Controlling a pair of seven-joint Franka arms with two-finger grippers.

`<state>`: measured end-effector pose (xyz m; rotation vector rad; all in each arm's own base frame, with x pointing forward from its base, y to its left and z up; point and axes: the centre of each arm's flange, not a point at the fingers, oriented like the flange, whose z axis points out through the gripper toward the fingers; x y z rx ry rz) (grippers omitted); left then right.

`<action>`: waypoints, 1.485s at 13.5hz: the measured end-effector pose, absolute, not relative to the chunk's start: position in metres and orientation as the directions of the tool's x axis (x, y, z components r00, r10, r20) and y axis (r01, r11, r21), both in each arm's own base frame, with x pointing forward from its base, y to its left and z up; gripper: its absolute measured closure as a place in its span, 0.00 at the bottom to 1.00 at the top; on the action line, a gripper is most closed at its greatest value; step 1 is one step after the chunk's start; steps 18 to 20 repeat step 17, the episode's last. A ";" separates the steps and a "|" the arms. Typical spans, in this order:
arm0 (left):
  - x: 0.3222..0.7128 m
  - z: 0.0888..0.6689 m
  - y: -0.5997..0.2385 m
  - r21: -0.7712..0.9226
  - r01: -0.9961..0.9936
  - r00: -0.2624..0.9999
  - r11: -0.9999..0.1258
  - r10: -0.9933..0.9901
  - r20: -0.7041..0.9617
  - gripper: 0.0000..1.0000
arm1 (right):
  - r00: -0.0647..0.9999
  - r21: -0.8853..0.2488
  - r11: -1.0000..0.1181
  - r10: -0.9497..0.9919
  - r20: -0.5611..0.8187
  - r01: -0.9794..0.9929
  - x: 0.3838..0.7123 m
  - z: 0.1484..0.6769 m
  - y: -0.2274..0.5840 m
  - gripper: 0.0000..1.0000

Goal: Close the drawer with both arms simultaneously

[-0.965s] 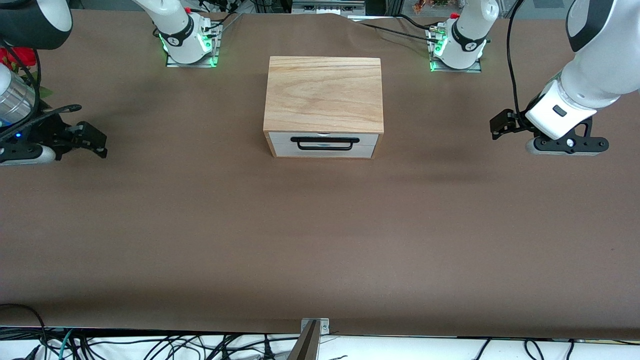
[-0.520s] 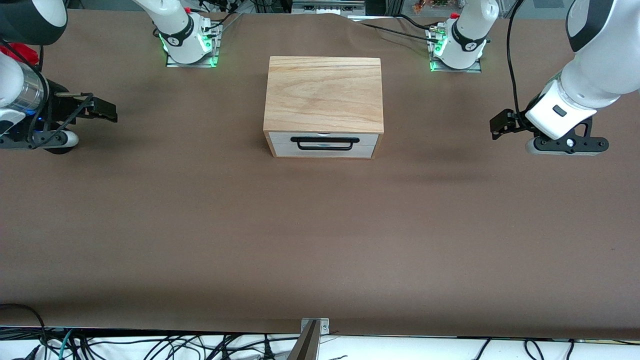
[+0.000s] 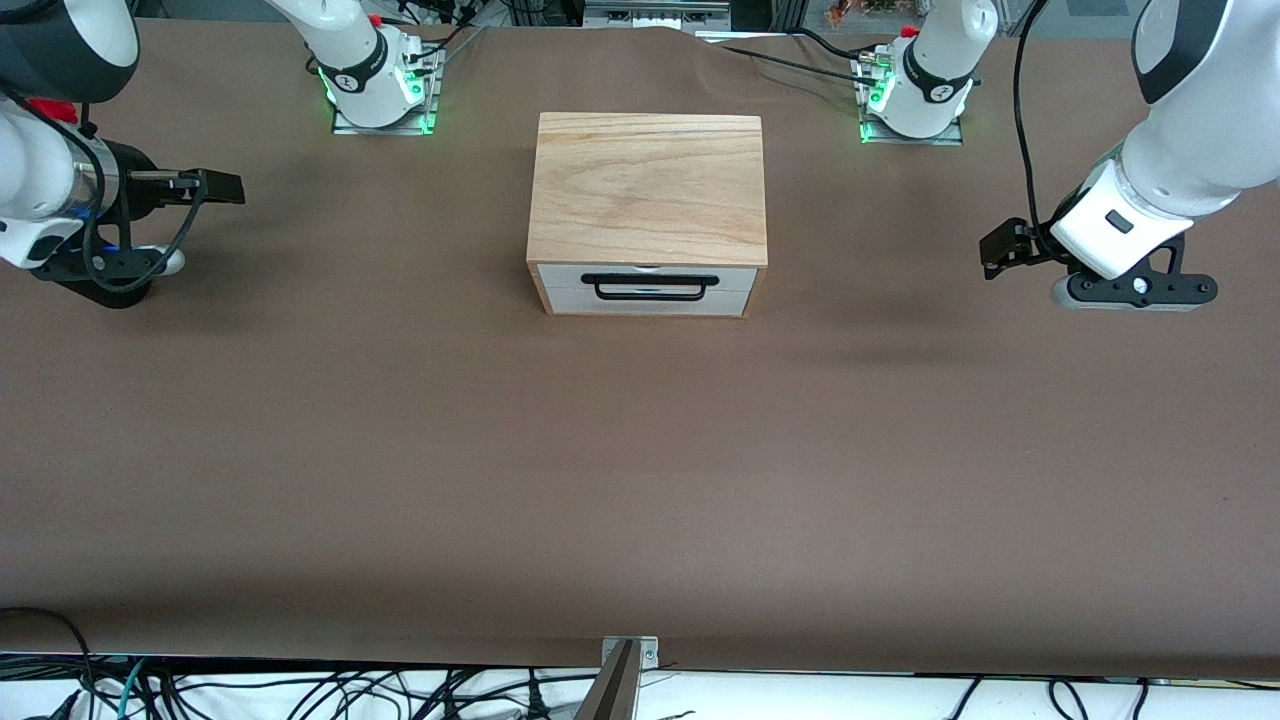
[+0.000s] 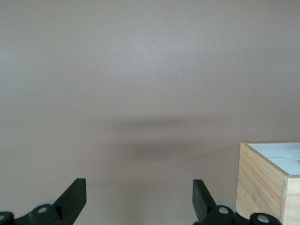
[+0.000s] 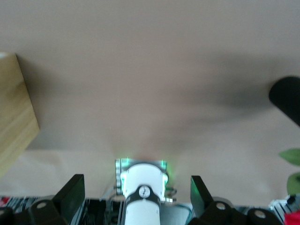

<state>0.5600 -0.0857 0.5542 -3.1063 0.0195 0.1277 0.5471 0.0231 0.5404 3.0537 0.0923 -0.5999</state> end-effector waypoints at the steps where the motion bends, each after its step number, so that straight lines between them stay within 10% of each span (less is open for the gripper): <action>1: 0.560 0.554 -0.086 -0.032 -0.014 0.997 -0.999 -0.011 -0.082 0.00 | 0.943 0.017 -0.998 0.050 -0.328 0.059 0.556 0.541 0.021 0.00; 7: 0.560 0.554 -0.086 -0.032 -0.014 0.997 -0.999 -0.011 -0.082 0.00 | 0.998 0.023 -0.999 0.048 -0.043 0.049 0.592 0.560 0.016 0.00; 20: 0.560 0.554 -0.086 -0.032 -0.014 0.997 -0.999 -0.011 -0.082 0.00 | 0.995 0.025 -0.998 0.059 0.082 0.057 0.607 0.569 0.022 0.00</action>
